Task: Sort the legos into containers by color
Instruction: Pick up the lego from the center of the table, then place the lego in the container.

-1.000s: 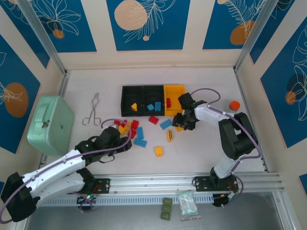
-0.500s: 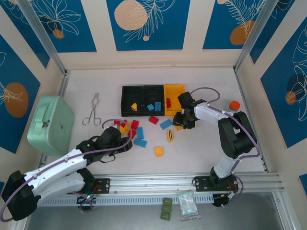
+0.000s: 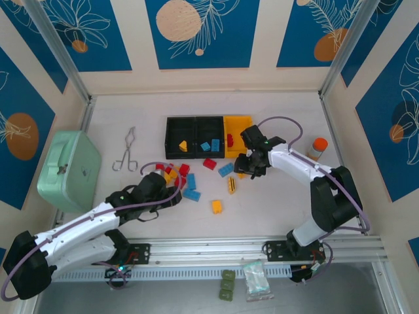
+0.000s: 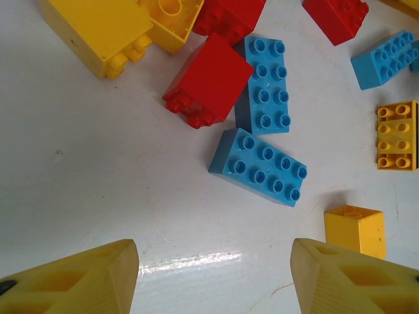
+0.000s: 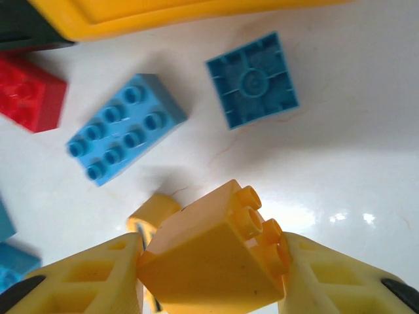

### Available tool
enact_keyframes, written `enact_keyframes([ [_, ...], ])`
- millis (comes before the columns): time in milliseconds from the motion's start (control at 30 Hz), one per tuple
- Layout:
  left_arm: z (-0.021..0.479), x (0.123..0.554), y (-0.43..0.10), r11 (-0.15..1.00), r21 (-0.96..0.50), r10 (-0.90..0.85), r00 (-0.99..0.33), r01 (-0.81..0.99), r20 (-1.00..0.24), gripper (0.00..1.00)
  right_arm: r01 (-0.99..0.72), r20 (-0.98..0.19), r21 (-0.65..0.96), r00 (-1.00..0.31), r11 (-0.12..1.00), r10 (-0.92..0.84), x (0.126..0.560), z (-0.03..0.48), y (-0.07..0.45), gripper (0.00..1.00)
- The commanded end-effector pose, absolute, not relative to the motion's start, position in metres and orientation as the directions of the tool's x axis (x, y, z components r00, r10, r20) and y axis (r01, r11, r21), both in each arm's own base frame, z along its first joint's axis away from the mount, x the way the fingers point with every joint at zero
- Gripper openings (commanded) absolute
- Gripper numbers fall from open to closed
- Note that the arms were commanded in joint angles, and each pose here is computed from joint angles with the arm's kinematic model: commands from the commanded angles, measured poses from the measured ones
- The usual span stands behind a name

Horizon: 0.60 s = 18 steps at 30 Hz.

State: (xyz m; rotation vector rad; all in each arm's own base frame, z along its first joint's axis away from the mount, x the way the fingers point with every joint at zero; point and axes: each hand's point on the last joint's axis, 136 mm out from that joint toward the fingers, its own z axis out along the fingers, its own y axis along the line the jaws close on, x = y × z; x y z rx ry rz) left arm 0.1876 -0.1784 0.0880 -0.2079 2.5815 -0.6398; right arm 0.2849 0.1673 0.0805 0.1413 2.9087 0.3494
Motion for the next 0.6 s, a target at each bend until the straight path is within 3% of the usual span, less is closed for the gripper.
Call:
enact_keyframes([
  [0, 0.088, 0.186, -0.179, 0.875, -0.482, -0.261, -0.880, -0.042, -0.397, 0.63, 0.020, -0.228, 0.268, -0.970, 0.963, 0.084, 0.288, 0.106, 0.186, 0.42],
  [567, 0.094, 0.170, -0.154, 0.871, -0.482, -0.310, -0.865, -0.093, -0.394, 0.63, -0.227, -0.310, 0.380, -0.945, 0.897, -0.108, 0.371, 0.143, 0.352, 0.42],
])
